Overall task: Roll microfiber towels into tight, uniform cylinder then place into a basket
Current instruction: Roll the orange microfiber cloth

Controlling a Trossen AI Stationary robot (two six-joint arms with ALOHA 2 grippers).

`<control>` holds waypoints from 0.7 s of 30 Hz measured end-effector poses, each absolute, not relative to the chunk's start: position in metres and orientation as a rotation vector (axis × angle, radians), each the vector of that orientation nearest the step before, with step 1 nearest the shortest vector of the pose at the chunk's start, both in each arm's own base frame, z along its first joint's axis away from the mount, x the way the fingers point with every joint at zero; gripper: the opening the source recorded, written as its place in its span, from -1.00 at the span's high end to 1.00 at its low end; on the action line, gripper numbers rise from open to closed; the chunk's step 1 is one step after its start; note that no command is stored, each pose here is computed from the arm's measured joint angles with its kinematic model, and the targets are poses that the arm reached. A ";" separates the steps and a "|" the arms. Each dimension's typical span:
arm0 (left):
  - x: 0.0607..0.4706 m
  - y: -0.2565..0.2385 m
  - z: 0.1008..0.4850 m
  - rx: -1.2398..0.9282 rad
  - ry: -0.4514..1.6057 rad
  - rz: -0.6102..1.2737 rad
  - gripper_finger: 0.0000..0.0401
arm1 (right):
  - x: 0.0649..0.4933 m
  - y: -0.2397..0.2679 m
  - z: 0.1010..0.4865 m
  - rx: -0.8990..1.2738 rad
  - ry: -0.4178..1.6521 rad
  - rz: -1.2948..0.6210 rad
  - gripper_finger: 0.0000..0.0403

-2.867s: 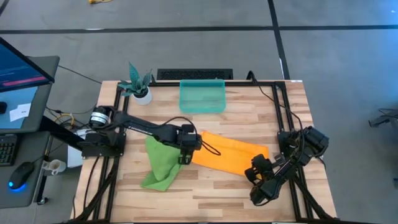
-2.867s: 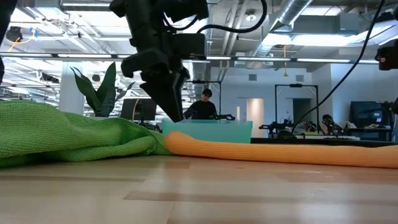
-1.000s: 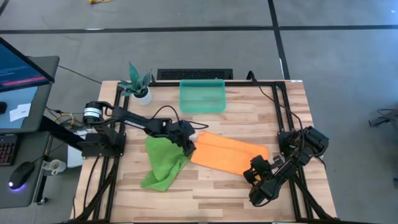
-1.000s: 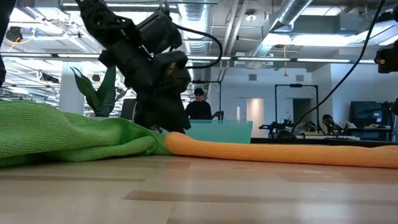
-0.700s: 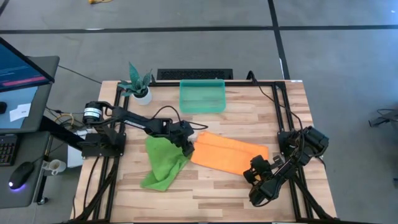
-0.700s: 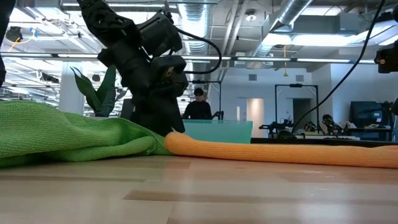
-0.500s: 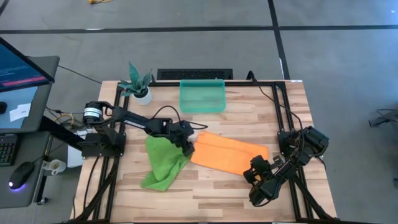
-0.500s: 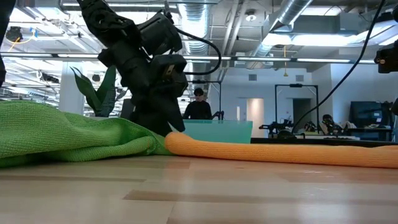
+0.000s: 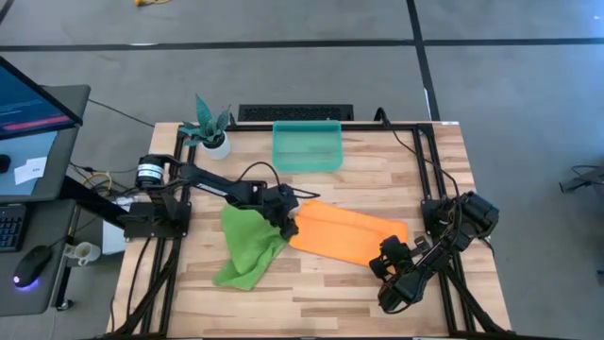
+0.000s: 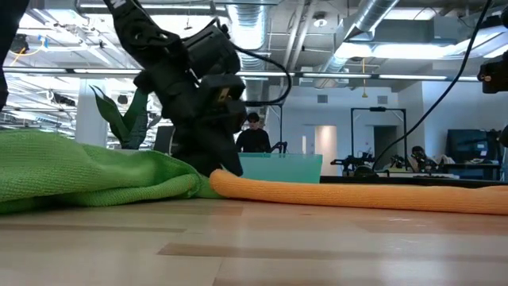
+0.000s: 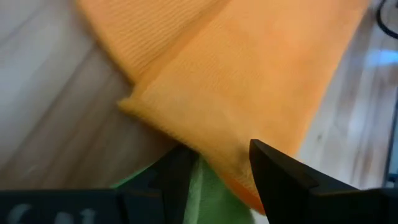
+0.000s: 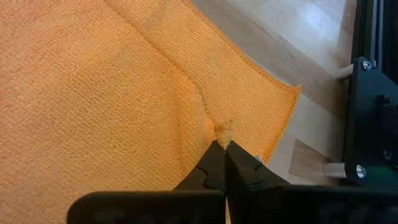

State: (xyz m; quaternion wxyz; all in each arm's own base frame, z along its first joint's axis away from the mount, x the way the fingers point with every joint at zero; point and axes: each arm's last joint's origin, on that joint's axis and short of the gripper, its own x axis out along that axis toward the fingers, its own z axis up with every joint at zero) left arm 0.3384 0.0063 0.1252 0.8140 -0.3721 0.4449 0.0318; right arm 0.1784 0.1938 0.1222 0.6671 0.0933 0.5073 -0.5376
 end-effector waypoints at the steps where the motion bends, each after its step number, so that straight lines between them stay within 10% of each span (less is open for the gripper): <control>1: 0.339 0.006 0.126 -0.785 0.952 0.064 0.22 | 0.178 0.194 0.122 0.210 1.145 -1.213 0.94; 13: 0.345 0.008 0.131 -0.681 0.915 0.061 0.27 | 0.178 0.194 0.122 0.210 1.144 -1.213 0.94; 21: 0.345 0.011 0.131 -0.568 0.894 0.110 0.81 | 0.175 0.196 0.123 0.187 1.141 -1.206 0.94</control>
